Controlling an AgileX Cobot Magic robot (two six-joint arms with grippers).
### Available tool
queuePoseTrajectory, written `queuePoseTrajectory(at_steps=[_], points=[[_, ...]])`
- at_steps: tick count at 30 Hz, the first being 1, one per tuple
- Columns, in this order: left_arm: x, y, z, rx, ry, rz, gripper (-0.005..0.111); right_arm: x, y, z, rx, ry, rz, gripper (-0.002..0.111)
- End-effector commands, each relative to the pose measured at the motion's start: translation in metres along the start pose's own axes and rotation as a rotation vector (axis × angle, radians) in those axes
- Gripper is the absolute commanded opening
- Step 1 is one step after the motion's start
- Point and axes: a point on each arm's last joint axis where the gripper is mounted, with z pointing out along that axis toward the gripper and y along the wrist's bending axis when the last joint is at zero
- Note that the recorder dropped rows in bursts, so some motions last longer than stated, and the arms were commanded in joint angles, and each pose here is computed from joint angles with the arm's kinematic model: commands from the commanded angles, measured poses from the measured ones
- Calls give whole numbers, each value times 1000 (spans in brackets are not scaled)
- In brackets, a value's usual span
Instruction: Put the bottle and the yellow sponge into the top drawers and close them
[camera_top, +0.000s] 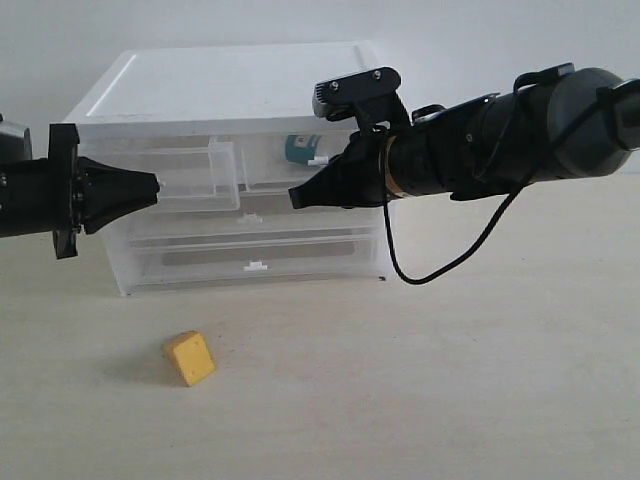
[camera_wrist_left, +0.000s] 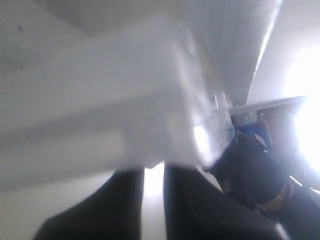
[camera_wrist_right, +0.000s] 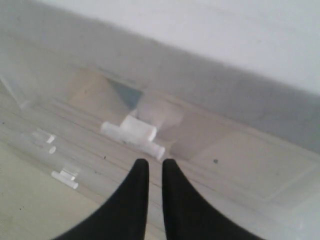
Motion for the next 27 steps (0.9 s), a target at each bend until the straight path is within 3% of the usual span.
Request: queuePoseTrajectory(at_steps=[1, 13, 23, 27], points=[[11, -22, -9, 73, 23, 59, 4, -5, -8, 0, 53, -15, 27, 9], [43, -22, -20, 59, 26, 44, 4, -16, -4, 1, 2, -49, 90, 9], [43, -22, -20, 60, 19, 45, 4, -18, 13, 0, -190, -45, 137, 9], [43, -22, -20, 60, 19, 50, 4, -18, 12, 0, -178, -45, 142, 9]])
